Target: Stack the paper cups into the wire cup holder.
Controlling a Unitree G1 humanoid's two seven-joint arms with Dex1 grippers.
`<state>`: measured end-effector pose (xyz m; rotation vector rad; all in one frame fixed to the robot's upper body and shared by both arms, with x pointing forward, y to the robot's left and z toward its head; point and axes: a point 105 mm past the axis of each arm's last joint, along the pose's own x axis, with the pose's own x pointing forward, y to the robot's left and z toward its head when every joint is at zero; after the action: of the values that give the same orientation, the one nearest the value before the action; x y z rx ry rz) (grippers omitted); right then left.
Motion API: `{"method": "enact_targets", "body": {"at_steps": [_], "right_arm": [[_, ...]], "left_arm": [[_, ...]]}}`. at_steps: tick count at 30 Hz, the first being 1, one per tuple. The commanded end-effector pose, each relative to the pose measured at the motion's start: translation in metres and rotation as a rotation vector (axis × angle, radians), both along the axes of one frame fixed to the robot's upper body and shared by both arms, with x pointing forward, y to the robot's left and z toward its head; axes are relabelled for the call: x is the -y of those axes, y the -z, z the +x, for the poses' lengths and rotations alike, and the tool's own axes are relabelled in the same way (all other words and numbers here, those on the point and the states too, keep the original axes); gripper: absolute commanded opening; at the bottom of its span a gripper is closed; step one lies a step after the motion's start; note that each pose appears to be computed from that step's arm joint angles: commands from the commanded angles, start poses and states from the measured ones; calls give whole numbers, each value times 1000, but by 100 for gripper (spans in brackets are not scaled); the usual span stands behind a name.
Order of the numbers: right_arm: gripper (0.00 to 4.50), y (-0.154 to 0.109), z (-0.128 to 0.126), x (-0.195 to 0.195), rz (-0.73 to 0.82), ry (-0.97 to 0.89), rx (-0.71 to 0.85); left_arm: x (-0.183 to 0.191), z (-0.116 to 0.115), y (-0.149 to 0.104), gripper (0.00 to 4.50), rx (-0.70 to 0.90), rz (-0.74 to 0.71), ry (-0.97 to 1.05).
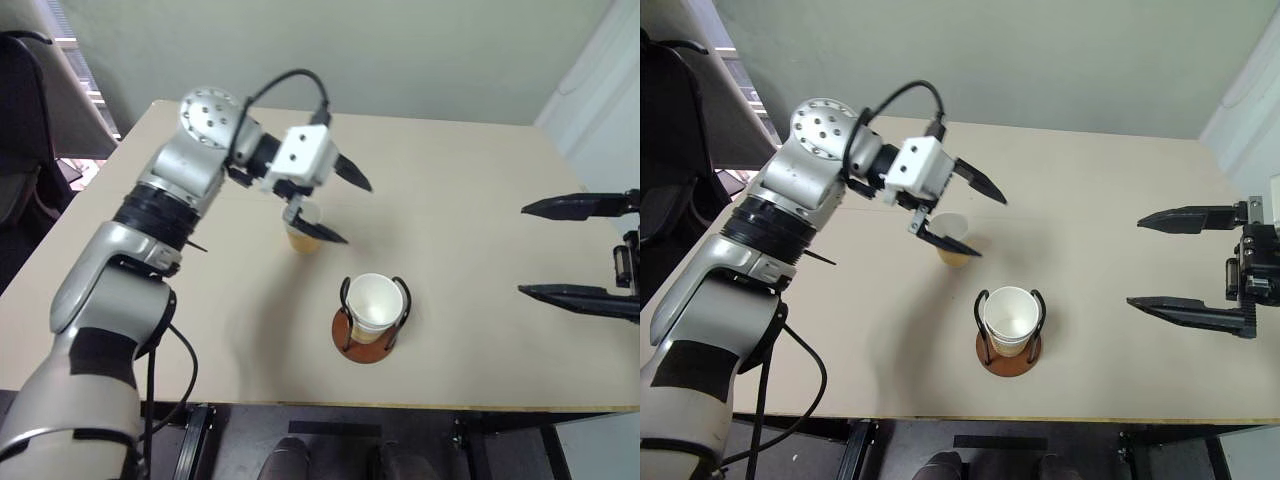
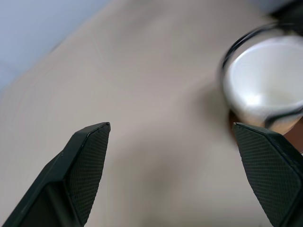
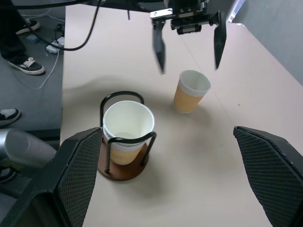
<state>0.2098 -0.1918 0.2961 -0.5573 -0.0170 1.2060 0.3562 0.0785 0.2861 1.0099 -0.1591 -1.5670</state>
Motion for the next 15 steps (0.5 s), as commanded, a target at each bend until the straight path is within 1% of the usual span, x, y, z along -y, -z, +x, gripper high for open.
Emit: {"method": "enact_targets", "body": {"at_steps": [1,4,8,10,12,15], "right_arm": [[450,-6,1,0,-27,-14,38],[450,-6,4,0,-30,-22,38],[450,-5,7,-2,-33,-31,41],[450,-6,6,-2,-35,-33,43],[450,-7,5,-1,-39,-33,42],[450,-6,4,-1,-43,-27,39]], "left_arm": [[-23,8,-5,441,-7,-23,-98],[-51,20,26,441,-29,86,-216],[-60,28,58,441,-68,157,-279],[-61,38,68,441,-55,178,-337],[-61,45,73,441,-27,187,-371],[-49,52,78,441,-28,159,-379]]}}
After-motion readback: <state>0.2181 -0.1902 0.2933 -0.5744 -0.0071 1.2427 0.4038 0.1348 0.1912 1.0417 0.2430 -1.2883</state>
